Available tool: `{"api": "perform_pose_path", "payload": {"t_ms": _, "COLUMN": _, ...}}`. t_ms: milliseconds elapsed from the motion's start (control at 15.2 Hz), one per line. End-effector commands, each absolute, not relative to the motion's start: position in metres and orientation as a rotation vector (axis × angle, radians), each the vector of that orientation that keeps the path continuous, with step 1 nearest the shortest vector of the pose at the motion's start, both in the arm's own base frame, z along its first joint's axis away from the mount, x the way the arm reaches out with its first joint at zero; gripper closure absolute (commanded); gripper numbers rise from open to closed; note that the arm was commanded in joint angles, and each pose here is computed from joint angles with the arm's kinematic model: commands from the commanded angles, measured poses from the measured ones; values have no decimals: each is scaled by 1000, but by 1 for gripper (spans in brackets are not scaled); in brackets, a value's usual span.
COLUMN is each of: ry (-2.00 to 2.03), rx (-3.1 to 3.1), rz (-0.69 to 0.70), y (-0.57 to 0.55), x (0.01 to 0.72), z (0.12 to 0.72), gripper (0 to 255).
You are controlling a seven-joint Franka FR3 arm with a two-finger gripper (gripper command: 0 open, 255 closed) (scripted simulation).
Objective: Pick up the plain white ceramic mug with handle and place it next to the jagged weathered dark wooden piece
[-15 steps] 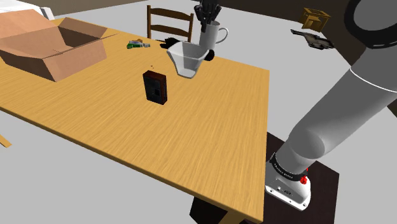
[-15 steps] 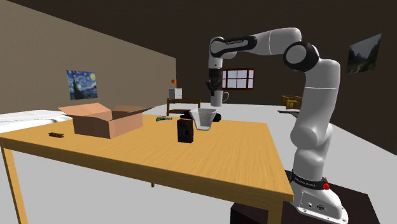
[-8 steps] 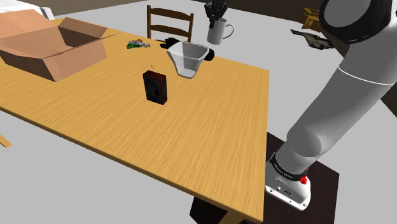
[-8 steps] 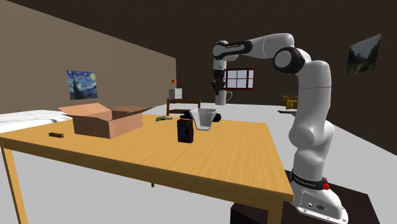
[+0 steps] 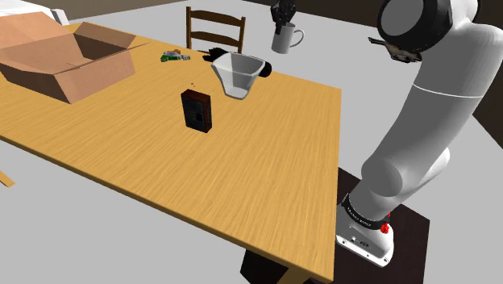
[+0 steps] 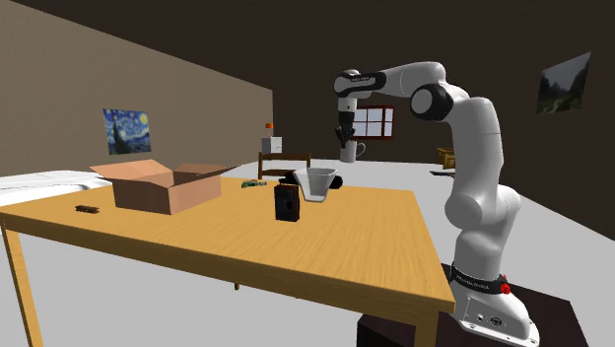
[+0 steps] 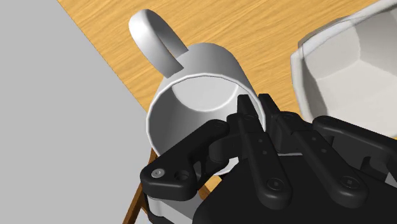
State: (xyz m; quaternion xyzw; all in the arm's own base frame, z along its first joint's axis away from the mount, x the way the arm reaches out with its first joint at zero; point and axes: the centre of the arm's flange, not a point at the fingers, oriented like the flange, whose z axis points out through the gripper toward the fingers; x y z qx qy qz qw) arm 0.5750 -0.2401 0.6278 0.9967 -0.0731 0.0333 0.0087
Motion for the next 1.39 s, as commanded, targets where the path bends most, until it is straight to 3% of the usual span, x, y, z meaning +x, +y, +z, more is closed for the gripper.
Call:
{"api": "perform_pose_path", "payload": {"t_ms": 0, "ry": -227, "rx": 3114, "rz": 105, "y": -243, "x": 577, "z": 618, "gripper": 255}}
{"api": "perform_pose_path", "payload": {"t_ms": 1320, "ry": -227, "rx": 3114, "rz": 105, "y": -243, "x": 577, "z": 512, "gripper": 255}}
